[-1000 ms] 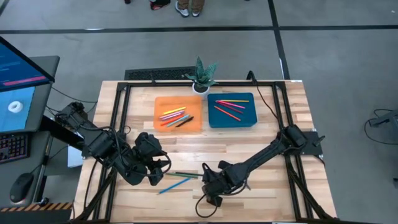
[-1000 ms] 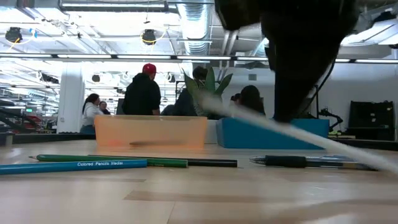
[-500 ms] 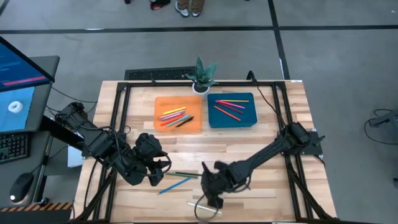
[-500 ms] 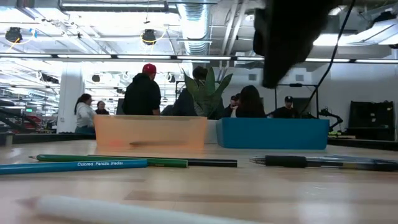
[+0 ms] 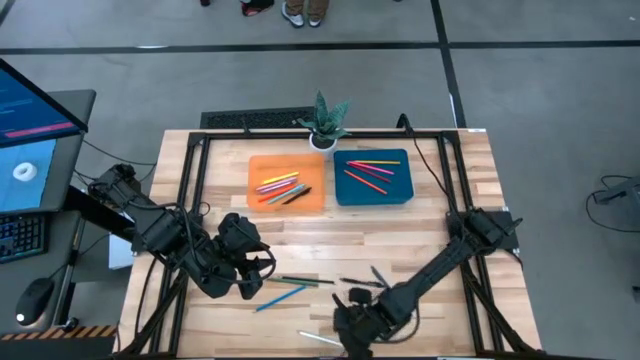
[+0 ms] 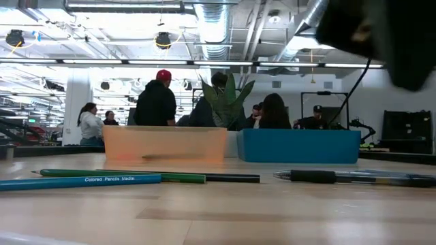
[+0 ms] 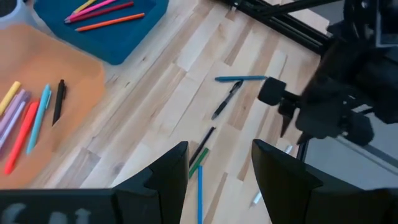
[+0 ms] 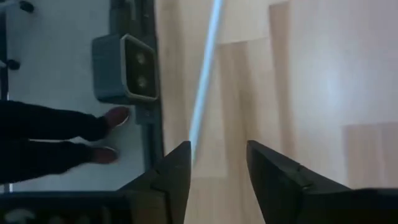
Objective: Sort pens & pencils
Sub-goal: Put the white pencil into the blue bin
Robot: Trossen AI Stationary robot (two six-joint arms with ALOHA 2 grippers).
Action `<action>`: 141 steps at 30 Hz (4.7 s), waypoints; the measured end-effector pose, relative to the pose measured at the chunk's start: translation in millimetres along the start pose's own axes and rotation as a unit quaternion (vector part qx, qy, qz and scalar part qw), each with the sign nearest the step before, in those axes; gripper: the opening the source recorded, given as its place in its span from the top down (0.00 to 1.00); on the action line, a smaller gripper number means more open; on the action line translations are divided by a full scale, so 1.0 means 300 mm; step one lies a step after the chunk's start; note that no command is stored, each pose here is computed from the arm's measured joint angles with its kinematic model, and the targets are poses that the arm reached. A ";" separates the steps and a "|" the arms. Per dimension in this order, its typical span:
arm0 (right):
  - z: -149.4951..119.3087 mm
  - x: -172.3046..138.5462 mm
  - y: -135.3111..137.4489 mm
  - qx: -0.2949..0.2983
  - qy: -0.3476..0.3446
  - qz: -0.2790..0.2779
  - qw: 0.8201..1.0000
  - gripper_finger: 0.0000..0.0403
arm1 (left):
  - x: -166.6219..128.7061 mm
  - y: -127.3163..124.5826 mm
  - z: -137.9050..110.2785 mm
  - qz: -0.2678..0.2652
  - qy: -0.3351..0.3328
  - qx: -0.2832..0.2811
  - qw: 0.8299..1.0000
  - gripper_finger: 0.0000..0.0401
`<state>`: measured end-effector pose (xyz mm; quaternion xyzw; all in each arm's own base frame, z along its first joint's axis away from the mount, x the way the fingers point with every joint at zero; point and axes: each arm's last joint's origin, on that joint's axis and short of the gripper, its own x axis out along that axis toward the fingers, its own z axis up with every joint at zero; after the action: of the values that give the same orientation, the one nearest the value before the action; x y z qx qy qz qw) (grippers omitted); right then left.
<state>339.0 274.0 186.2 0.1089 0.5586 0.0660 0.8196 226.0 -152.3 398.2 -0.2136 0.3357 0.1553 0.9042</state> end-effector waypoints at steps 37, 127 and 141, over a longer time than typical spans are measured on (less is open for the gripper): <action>-0.048 0.210 0.063 -0.015 0.053 -0.089 0.995 0.72 | 0.000 -0.010 0.008 -0.012 -0.013 -0.101 0.995 0.58; -0.264 -0.837 -0.340 0.134 -0.633 0.207 0.734 0.99 | -0.003 -0.015 0.032 0.015 -0.103 -0.038 0.994 0.58; -0.287 -0.638 -0.399 0.216 -0.470 0.047 0.854 0.98 | -0.003 -0.015 0.030 0.014 -0.097 -0.029 0.995 0.58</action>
<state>186.9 123.1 298.2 0.3276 0.1007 -0.0773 0.9362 232.1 -151.8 406.3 -0.2185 0.2446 0.1975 0.9238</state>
